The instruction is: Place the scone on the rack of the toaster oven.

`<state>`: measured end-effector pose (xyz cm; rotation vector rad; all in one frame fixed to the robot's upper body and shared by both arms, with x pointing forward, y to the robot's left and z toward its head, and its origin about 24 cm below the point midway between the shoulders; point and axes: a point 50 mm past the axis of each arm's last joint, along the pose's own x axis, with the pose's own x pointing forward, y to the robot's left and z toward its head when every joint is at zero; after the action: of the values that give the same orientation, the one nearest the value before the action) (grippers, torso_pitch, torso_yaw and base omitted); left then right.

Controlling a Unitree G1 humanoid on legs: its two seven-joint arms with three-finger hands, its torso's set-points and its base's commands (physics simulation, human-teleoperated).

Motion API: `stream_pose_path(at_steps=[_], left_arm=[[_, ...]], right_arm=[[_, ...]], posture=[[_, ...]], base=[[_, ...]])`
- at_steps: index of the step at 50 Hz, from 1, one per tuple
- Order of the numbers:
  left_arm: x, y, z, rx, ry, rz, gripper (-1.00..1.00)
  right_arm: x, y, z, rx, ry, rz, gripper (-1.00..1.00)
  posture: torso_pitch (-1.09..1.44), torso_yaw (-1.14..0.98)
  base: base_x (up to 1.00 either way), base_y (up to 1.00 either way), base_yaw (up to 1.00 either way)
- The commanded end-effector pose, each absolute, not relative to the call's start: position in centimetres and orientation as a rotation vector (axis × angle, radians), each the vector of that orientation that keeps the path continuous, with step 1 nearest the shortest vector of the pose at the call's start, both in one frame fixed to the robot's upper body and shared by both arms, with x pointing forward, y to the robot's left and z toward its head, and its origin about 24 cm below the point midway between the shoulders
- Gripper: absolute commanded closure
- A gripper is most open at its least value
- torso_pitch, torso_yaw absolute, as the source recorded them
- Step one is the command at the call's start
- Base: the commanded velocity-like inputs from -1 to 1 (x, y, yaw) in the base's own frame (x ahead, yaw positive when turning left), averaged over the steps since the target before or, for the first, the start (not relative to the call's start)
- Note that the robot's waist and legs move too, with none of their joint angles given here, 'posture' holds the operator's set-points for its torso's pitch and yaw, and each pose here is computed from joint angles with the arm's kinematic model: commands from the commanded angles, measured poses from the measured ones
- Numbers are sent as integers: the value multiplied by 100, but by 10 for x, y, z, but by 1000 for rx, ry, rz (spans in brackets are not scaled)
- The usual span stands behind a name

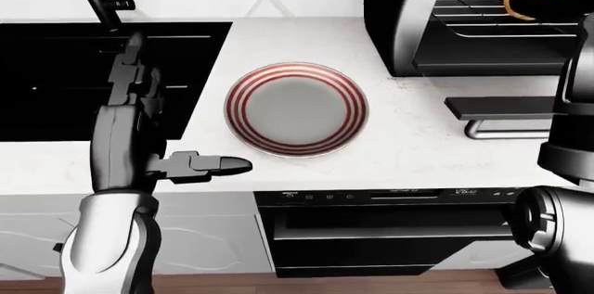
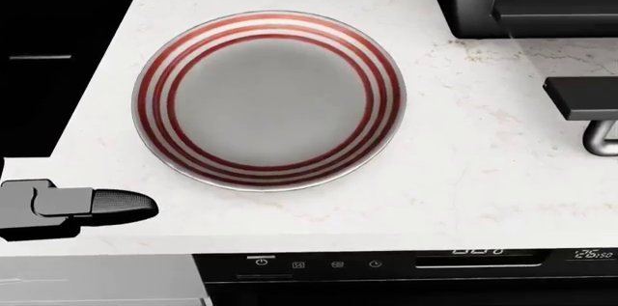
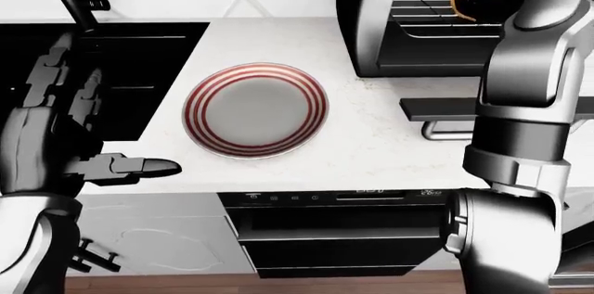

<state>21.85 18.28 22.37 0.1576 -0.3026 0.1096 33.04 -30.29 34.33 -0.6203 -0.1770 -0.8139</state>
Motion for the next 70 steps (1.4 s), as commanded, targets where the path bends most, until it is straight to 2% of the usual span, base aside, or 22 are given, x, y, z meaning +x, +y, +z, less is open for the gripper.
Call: stream_pose_path(at_steps=[1,11,24,31,35,52,70], left_arm=[[214,182,234,168,-373,112,-100],[214,182,236,168,-377,113,-100],[214,183,235,170,-375,114,-100],[214,183,234,168,-374,113,-100],[214,182,233,169,-374,114,-100],[214,183,233,170,-375,115,-100],[215,184,235,168,-375,115,-100]], right_arm=[[320,-301,366,-623,-278,-847,29],[321,-300,365,-625,-275,-843,12],[321,-300,363,-629,-269,-839,-22],[320,-299,362,-630,-268,-839,-30],[321,-299,361,-630,-267,-837,-44],[314,-296,362,-638,-272,-832,-48],[271,-282,371,-642,-319,-829,-55]], posture=[[0,0],[0,0],[0,0],[0,0],[0,0],[0,0],[0,0]], base=[[0,0,0],[0,0,0],[0,0,0],[0,0,0],[0,0,0],[0,0,0],[0,0,0]])
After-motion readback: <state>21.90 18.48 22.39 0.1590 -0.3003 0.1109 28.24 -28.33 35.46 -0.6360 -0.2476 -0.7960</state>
